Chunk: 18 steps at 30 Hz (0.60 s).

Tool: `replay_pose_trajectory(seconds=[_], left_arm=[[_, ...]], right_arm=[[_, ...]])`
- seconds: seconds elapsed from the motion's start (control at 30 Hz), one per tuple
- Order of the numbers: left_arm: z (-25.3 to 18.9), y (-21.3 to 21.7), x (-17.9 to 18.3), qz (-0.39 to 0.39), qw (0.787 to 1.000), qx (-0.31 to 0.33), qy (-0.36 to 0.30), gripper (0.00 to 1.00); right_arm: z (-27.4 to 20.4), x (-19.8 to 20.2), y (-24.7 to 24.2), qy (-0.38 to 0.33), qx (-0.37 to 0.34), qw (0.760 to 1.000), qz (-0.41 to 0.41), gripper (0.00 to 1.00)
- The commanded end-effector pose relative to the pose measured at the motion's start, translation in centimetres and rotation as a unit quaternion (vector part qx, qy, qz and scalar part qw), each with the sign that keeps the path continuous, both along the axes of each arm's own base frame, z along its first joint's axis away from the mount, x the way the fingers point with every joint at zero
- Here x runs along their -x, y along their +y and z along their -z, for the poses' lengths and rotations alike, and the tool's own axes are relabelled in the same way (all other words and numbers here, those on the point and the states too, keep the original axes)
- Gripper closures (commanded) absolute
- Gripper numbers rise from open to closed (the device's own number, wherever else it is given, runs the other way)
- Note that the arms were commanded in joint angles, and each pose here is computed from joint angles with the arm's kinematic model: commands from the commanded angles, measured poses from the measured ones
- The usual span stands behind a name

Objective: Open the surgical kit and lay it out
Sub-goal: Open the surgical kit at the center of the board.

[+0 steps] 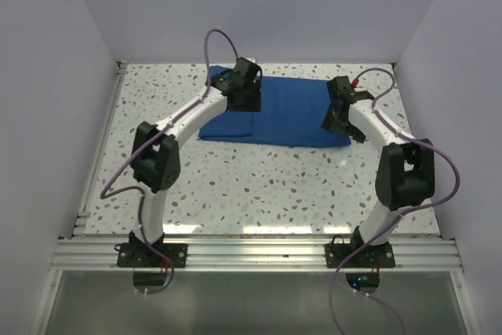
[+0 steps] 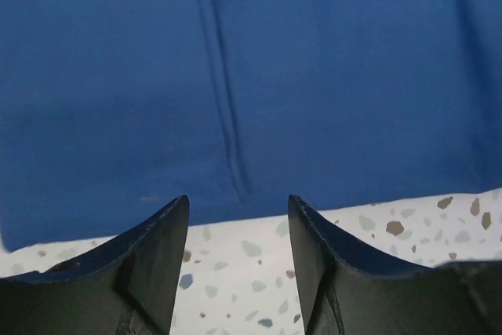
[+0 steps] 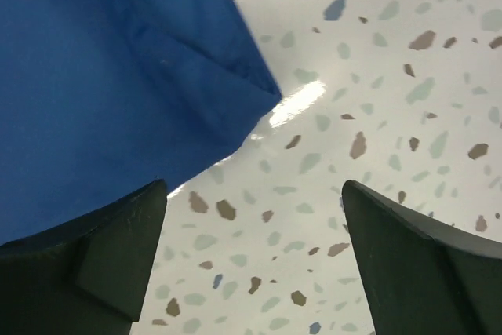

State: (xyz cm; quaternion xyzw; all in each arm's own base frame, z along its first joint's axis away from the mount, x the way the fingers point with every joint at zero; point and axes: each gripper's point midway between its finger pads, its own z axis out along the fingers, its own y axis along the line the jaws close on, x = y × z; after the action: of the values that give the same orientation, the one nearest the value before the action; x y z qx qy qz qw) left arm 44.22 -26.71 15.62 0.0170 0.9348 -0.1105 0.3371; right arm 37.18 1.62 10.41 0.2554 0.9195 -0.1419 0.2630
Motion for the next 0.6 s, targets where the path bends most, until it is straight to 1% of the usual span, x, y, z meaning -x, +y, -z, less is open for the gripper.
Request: replay_pose_trajectory(seconds=[0.0,0.03,0.07,0.13,0.17,0.27,0.43,0.47,0.5,0.53,0.57], left_arm=[[2.7,-1.7,0.1,-0.010,0.998,-0.055,0.031,0.43],[2.3,-2.5,-0.3,-0.012,0.998,-0.052,0.025,0.43],[4.5,-2.8,-0.3,-0.014,0.997,-0.066,0.043,0.43],[5.1,-2.6,-0.2,-0.032,0.994,-0.089,0.050,0.44],[6.4,-2.3,0.0,-0.036,0.992,-0.106,0.063,0.44],[8.0,0.6,0.8,-0.079,0.979,-0.171,0.080,0.46],[10.4,2.3,1.9,-0.083,0.968,-0.214,0.099,0.46],[10.9,2.3,2.0,-0.080,0.967,-0.218,0.103,0.48],[11.4,2.4,2.0,-0.074,0.966,-0.224,0.107,0.53],[12.2,2.5,2.2,-0.069,0.964,-0.231,0.113,0.58],[12.5,2.4,2.1,-0.066,0.964,-0.232,0.113,0.70]], right_arm=[[-0.4,1.5,-4.5,0.034,0.041,0.998,0.045,0.02],[-0.6,1.6,-5.0,0.033,0.043,0.997,0.050,0.02],[-0.9,1.8,-5.9,0.033,0.044,0.997,0.058,0.02],[-1.6,2.3,-6.6,0.032,0.053,0.996,0.069,0.02],[-2.1,2.5,-6.7,0.027,0.050,0.996,0.073,0.01],[-2.8,2.6,-5.9,0.008,0.023,0.997,0.074,0.02],[-3.4,2.3,-5.4,0.008,0.009,0.998,0.068,0.01],[-3.6,2.2,-5.4,0.006,0.007,0.998,0.067,0.02],[-3.6,2.1,-5.3,0.006,0.005,0.998,0.066,0.02],[-3.7,2.0,-5.2,0.004,0.003,0.998,0.067,0.02],[-3.9,1.9,-5.1,0.001,0.000,0.998,0.066,0.02]])
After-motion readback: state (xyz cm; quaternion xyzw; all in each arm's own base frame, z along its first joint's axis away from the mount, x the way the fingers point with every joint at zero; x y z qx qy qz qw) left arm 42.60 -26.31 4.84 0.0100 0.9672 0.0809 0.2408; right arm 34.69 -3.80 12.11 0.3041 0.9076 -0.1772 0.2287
